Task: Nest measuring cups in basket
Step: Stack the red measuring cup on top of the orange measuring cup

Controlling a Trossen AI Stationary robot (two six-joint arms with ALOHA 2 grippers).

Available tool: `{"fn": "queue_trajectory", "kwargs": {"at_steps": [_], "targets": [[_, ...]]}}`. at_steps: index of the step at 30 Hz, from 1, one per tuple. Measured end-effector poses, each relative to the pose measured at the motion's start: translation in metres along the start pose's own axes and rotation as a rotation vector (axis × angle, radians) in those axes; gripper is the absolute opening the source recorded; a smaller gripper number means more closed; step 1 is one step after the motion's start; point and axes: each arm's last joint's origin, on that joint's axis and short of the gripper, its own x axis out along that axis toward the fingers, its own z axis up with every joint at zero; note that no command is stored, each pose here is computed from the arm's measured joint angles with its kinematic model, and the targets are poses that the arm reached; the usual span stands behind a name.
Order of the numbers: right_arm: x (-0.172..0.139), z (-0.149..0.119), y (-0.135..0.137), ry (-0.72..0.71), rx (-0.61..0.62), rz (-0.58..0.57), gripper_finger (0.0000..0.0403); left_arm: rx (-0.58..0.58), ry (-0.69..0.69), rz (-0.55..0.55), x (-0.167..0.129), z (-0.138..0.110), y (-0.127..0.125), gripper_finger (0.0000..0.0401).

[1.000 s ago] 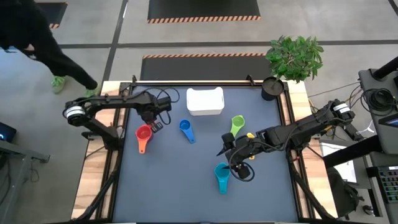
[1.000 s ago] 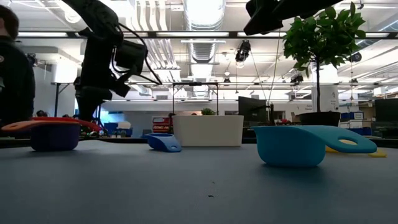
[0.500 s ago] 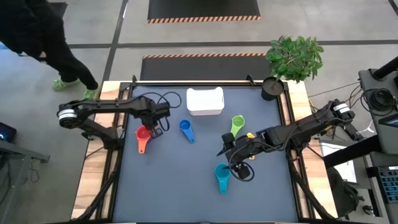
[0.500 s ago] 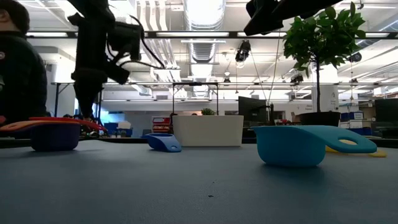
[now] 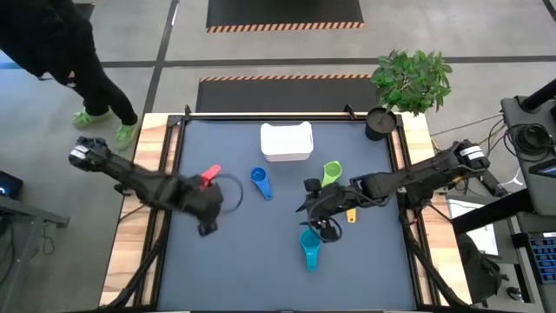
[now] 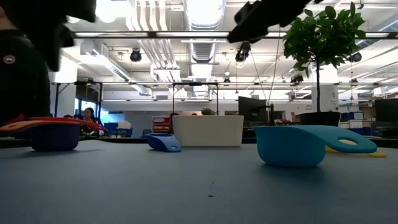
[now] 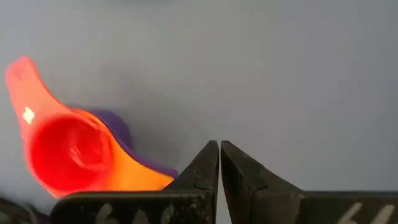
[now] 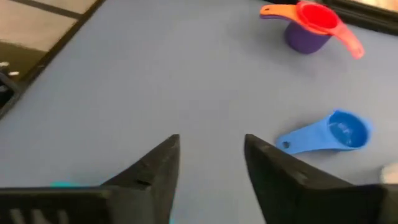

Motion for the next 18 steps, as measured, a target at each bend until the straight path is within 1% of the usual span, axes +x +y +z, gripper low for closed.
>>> {"fn": "queue_trajectory", "kwargs": {"at_steps": [4, 9, 11, 15, 18], "targets": [[0.013, 0.015, -0.017, -0.008, -0.025, -0.039, 0.0101, -0.044, 0.033, 0.011, 0.002, -0.027, -0.02, 0.0], [0.036, 0.04, -0.042, -0.013, -0.086, -0.085, 0.0037, -0.093, 0.083, 0.162, 0.003, -0.05, -0.022, 0.0], [0.047, 0.049, -0.054, 0.008, -0.113, -0.101, 0.0018, -0.086, 0.105, 0.218, 0.003, -0.057, -0.021, 0.0], [0.07, 0.067, -0.08, 0.045, -0.136, -0.128, 0.001, -0.047, 0.12, 0.27, 0.007, -0.064, -0.022, 0.0], [0.085, 0.075, -0.1, 0.058, -0.145, -0.134, 0.0009, -0.034, 0.121, 0.313, 0.016, -0.067, -0.018, 0.0]]}}
